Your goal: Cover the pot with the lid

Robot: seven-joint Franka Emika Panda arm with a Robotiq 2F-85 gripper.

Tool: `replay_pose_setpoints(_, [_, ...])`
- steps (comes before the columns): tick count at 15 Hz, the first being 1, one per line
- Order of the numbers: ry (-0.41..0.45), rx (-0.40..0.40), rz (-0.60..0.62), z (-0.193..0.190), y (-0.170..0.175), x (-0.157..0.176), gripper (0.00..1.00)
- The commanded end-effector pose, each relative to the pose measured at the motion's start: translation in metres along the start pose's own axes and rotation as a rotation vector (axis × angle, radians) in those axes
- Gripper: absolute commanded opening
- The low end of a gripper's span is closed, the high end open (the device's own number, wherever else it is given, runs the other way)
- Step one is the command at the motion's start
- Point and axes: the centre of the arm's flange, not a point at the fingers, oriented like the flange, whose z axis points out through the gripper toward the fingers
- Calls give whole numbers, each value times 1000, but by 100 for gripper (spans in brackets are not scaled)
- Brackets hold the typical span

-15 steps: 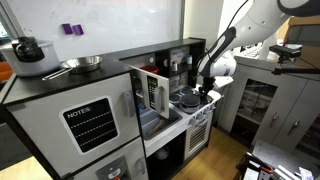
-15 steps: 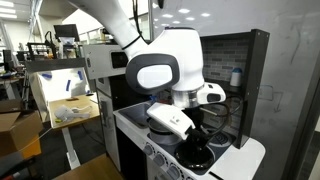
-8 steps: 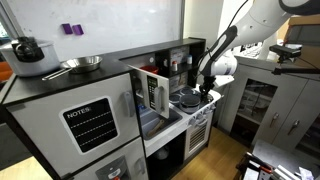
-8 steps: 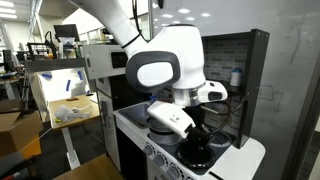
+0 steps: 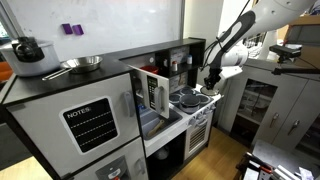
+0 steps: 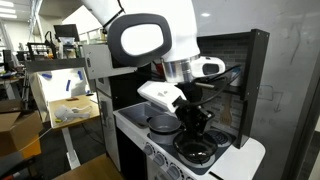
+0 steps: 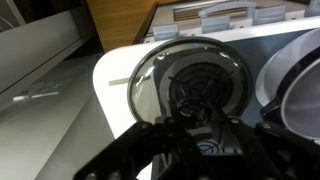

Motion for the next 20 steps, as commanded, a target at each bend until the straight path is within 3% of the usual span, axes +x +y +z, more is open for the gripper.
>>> replay_pose_setpoints(1, [-31,5,13,-42,-13,-19,8])
replay_pose_setpoints(8, [0,58,-73,-94,-65,-18,8])
replay_pose_setpoints(14, [-9,83,-151,-88,-102,-10,8])
replay_pose_setpoints(20, [-20,90,-189,-74,-118,-4,8])
